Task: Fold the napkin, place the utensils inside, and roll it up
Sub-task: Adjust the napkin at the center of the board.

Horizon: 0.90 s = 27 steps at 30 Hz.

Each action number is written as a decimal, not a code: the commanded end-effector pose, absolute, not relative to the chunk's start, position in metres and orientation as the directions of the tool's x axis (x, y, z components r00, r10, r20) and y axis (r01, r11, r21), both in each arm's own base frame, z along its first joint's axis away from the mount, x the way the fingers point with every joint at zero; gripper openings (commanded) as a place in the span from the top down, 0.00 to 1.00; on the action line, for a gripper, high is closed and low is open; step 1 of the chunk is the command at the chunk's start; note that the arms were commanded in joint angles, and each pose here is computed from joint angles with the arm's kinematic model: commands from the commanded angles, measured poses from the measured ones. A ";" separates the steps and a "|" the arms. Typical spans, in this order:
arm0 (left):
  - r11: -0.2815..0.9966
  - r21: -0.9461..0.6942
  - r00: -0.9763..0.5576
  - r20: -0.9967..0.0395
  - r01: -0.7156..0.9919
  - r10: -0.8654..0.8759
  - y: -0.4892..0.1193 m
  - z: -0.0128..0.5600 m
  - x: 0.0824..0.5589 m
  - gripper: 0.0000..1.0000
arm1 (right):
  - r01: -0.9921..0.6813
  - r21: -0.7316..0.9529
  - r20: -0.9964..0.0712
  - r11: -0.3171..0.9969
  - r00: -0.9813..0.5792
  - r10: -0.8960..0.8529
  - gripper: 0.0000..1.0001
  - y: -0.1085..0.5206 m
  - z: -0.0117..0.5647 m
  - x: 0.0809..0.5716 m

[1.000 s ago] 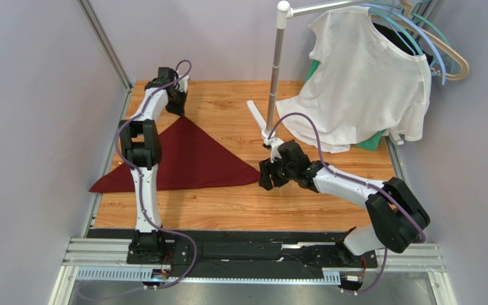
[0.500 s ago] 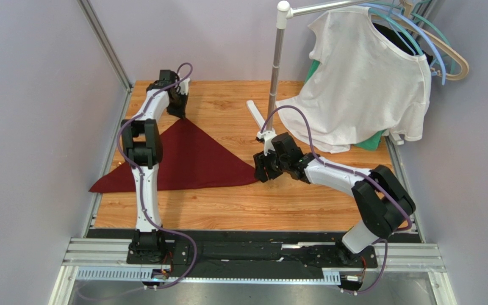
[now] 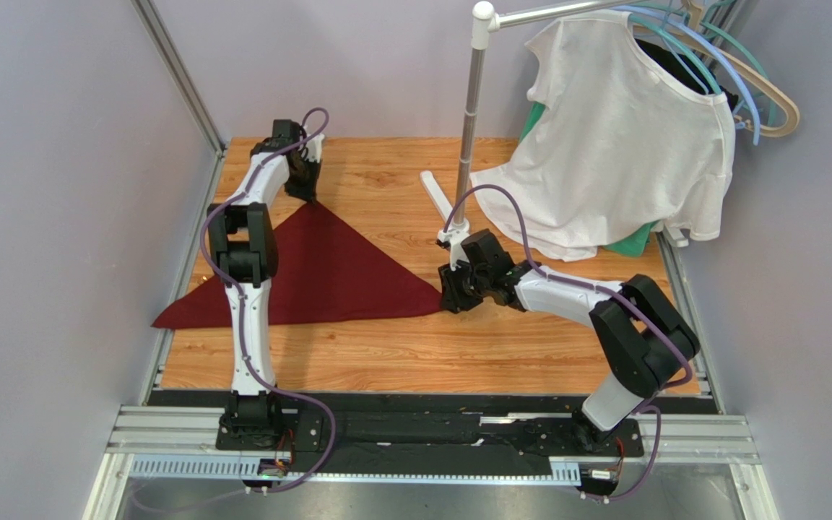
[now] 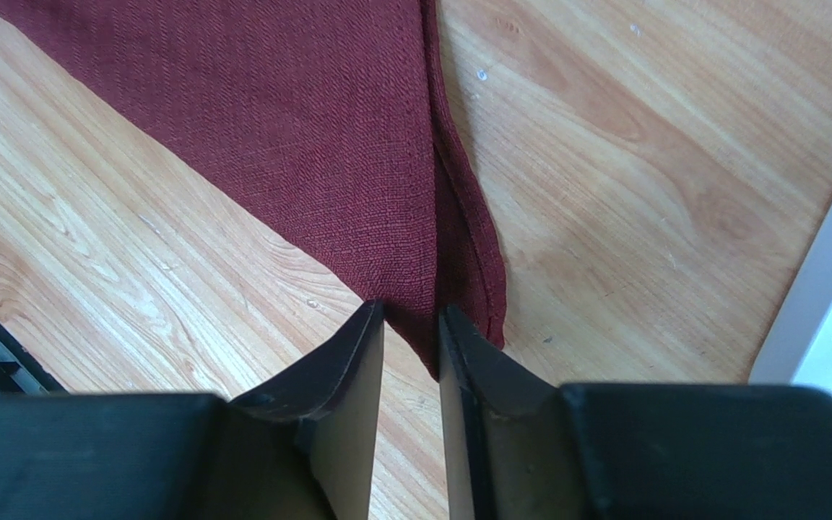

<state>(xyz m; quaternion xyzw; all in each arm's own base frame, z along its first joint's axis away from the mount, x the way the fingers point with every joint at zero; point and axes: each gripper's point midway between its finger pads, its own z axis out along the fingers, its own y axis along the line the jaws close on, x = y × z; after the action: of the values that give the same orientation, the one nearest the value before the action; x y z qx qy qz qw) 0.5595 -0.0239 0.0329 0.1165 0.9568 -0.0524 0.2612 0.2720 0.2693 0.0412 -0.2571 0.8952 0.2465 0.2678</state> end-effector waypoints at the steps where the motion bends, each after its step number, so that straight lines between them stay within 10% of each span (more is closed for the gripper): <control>1: 0.967 -0.019 -0.810 -0.550 0.256 0.204 -0.022 0.046 0.572 1.00 | -0.558 0.296 -0.563 0.775 -0.758 -0.330 0.75 0.264 0.029 0.273; 17: 0.966 -0.025 -0.817 -0.541 0.256 0.202 -0.023 0.042 0.572 1.00 | -0.433 0.296 -0.434 0.851 -0.855 -0.284 0.78 0.248 0.012 0.259; 27: 0.966 -0.023 -0.813 -0.547 0.256 0.202 -0.023 0.044 0.573 0.92 | -0.454 0.294 -0.499 0.841 -0.824 -0.271 0.47 0.246 0.057 0.259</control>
<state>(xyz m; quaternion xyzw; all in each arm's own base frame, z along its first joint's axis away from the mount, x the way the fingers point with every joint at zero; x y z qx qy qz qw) 0.5609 -0.0239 0.0296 0.1160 0.9578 -0.0522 0.2578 0.2583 0.2547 0.0289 -0.1969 0.9339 0.2155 0.2063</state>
